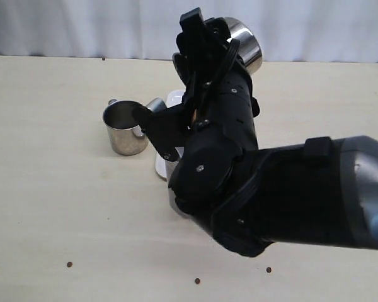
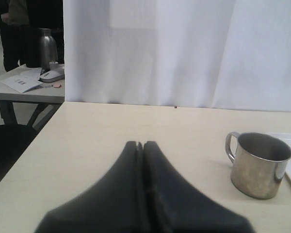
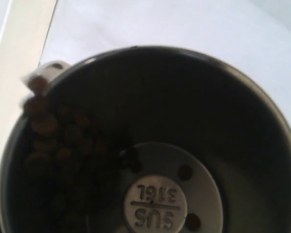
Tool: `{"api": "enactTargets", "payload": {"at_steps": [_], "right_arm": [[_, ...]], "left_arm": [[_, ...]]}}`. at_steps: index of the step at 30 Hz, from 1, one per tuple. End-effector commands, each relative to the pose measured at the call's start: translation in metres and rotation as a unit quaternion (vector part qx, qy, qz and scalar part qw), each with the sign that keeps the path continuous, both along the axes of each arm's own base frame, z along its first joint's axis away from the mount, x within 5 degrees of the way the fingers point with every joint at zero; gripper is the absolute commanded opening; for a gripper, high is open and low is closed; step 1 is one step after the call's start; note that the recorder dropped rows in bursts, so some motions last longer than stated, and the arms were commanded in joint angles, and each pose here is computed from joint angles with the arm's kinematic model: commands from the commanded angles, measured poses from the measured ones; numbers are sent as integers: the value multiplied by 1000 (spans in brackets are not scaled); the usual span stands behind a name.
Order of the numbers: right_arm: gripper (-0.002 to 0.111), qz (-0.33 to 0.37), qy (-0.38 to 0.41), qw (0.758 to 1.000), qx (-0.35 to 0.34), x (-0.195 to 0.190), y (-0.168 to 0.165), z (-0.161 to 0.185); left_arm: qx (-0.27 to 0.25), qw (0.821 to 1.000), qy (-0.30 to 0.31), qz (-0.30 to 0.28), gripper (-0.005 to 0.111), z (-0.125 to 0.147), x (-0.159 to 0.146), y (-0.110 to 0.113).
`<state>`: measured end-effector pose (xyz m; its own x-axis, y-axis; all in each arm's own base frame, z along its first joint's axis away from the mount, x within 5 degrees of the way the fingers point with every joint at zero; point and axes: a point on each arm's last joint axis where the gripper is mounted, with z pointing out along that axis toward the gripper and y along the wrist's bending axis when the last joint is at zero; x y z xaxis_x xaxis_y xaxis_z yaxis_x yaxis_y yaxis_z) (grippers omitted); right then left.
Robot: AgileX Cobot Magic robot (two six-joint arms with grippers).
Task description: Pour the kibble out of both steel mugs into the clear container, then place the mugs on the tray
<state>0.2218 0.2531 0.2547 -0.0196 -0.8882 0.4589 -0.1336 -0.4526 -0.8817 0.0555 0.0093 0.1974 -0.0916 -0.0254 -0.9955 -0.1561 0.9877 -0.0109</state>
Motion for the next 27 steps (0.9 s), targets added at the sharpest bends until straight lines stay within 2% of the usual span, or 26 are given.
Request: {"api": "enactTargets", "payload": {"at_steps": [1, 27], "right_arm": [[5, 16, -16, 1000, -21, -9, 7, 4], [5, 9, -4, 995, -103, 0, 4, -5]], "left_arm": [[-2, 1000, -5, -3, 0, 0, 0, 0], [-2, 1000, -5, -3, 0, 0, 0, 0]]}}
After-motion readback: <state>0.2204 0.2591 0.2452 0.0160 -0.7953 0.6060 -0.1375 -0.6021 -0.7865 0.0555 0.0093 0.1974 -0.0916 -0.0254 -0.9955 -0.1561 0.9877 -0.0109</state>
